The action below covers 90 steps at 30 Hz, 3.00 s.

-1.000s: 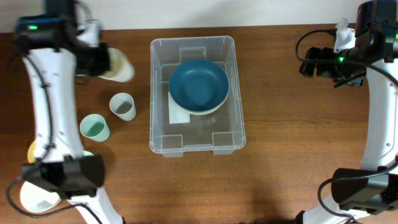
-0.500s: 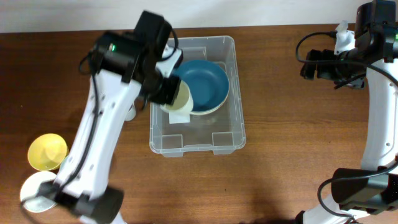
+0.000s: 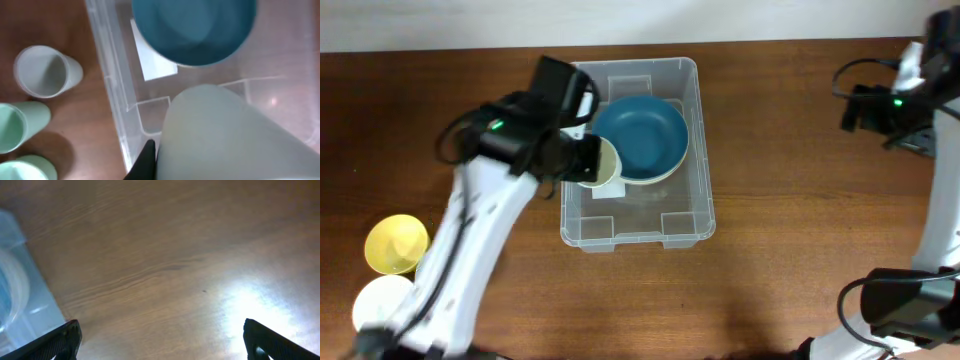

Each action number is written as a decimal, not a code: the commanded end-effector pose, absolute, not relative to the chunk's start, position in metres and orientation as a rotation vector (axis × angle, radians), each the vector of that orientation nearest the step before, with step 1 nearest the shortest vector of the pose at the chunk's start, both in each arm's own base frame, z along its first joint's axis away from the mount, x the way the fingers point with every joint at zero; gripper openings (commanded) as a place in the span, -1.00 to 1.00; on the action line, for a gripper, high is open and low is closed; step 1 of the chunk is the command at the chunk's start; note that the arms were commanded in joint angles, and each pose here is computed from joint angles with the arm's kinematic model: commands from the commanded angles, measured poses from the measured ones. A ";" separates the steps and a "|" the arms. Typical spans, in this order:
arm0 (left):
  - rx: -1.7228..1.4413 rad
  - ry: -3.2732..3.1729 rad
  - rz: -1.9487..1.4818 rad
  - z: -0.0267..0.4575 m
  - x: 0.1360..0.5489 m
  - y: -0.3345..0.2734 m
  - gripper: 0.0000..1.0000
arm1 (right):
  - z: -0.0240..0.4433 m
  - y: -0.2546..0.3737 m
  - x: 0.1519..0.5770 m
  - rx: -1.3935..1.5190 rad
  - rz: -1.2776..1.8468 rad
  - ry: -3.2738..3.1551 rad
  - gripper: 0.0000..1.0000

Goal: Pack container
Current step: 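Carry the cream cup over the bin and lower it into the front-right corner, then open the left gripper and move it back to the cups, then grasp the mint-green cup with the left gripper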

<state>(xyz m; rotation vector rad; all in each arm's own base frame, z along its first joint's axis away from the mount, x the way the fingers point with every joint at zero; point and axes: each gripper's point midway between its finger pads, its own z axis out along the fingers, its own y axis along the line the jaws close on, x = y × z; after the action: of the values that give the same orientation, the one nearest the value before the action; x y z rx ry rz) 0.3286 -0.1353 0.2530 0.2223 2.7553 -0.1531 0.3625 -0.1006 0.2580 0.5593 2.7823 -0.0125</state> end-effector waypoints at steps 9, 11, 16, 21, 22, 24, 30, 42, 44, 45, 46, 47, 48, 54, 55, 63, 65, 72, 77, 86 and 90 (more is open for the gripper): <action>0.352 2.975 -0.184 0.150 0.346 -0.194 -0.99 | 0.269 -0.121 0.350 0.674 -0.020 2.729 0.98; 0.404 3.001 -0.171 0.139 0.340 -0.206 -0.99 | 0.268 -0.121 0.350 0.673 -0.020 2.729 0.98; 0.538 3.061 -0.131 0.107 0.323 -0.234 -0.99 | 0.268 -0.120 0.350 0.674 -0.019 2.732 0.98; 0.592 3.113 -0.091 0.083 0.309 -0.252 -0.99 | 0.268 -0.120 0.350 0.674 -0.019 2.732 0.98; 0.585 3.123 -0.084 0.080 0.306 -0.254 -0.99 | 0.268 -0.120 0.350 0.674 -0.019 2.732 0.98; 0.564 3.135 -0.077 0.077 0.303 -0.258 -0.99 | 0.268 -0.120 0.350 0.674 -0.019 2.732 0.98; 0.535 3.135 -0.087 0.075 0.299 -0.266 -0.99 | 0.268 -0.120 0.350 0.674 -0.019 2.732 0.98; 0.624 3.123 -0.097 0.061 0.289 -0.289 -0.62 | 0.268 -0.119 0.350 0.672 -0.007 2.732 0.98; 0.623 3.123 -0.096 0.061 0.289 -0.288 -0.55 | 0.268 -0.119 0.350 0.672 -0.007 2.731 0.97; 0.623 3.123 -0.096 0.061 0.289 -0.288 -0.53 | 0.268 -0.119 0.350 0.672 -0.008 2.731 0.98; 0.623 3.123 -0.097 0.061 0.289 -0.288 -0.49 | 0.268 -0.119 0.350 0.672 -0.008 2.731 0.98; 0.623 3.123 -0.096 0.061 0.289 -0.288 -0.45 | 0.268 -0.119 0.350 0.672 -0.007 2.731 0.98; 0.623 3.124 -0.095 0.061 0.289 -0.288 -0.43 | 0.268 -0.119 0.350 0.672 -0.007 2.731 0.98; 0.609 3.129 -0.084 0.063 0.291 -0.284 -0.44 | 0.268 -0.119 0.350 0.672 -0.007 2.731 0.98; 0.600 3.129 -0.075 0.065 0.293 -0.281 -0.44 | 0.268 -0.119 0.350 0.672 -0.007 2.731 0.97; 0.493 3.027 0.082 0.122 0.337 -0.247 -0.27 | 0.268 -0.119 0.350 0.672 -0.007 2.731 0.98; 0.451 2.992 0.091 0.145 0.348 -0.239 -0.24 | 0.268 -0.119 0.350 0.672 -0.007 2.731 0.98; 0.212 2.856 0.138 0.228 0.386 -0.175 0.00 | 0.268 -0.119 0.350 0.672 -0.008 2.731 0.98; -0.133 2.791 0.157 0.260 0.408 -0.084 0.22 | 0.268 -0.119 0.350 0.662 -0.009 2.734 0.97; -0.647 2.851 0.009 0.248 0.397 0.033 -0.05 | 0.268 -0.119 0.350 0.657 -0.011 2.735 0.98; -0.701 2.825 -0.008 0.262 0.374 0.049 -0.05 | 0.268 -0.119 0.350 0.657 -0.011 2.735 0.98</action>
<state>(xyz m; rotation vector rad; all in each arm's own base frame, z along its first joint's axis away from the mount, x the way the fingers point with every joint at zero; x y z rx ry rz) 0.3951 0.0571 0.2335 -0.7032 2.8764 0.0858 0.3546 -0.1213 0.2576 0.6641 2.7649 -0.0106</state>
